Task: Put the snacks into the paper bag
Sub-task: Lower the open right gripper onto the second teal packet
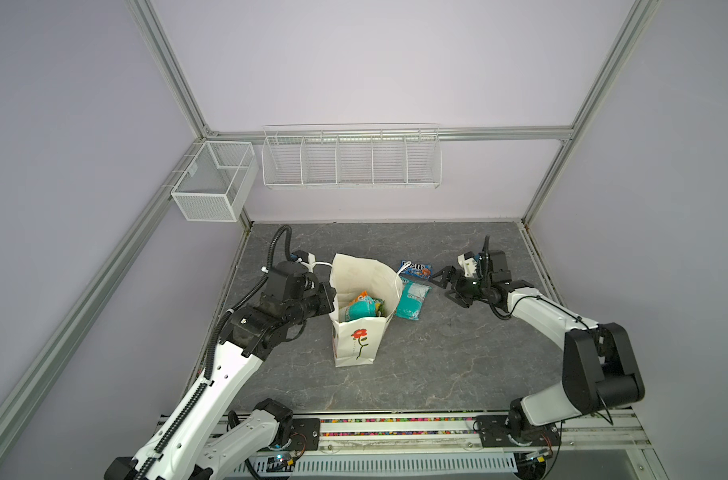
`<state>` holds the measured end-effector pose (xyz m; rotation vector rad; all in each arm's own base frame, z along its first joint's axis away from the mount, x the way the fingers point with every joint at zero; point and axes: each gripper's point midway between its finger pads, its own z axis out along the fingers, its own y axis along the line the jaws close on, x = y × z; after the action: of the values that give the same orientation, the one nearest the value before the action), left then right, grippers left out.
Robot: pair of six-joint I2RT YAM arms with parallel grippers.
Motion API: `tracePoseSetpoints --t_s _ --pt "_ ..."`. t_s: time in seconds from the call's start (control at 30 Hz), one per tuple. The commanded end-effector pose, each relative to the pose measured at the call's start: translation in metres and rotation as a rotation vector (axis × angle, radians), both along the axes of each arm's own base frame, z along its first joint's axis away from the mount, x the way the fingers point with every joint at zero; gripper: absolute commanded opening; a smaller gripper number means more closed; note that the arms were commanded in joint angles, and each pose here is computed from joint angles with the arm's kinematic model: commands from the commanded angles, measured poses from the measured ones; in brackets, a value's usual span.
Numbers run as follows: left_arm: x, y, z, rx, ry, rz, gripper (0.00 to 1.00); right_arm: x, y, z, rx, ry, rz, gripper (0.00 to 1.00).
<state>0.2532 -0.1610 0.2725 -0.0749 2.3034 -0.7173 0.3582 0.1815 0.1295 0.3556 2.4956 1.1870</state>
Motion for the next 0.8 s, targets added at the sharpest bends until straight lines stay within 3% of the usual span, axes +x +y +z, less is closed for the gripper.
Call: tracePoseSetpoints --t_s 0.0,0.4,0.77 --pt "0.005 -0.002 0.007 -0.006 -0.041 0.0 0.0 0.001 0.004 -0.005 0.039 0.011 0.004 0.97" --pt "0.006 -0.002 0.008 0.004 -0.044 -0.001 0.0 0.009 -0.009 -0.032 0.046 0.054 -0.04 1.0" --pt "0.006 -0.001 0.011 0.008 -0.051 0.0 0.0 0.013 -0.008 -0.057 0.058 0.088 -0.036 0.93"
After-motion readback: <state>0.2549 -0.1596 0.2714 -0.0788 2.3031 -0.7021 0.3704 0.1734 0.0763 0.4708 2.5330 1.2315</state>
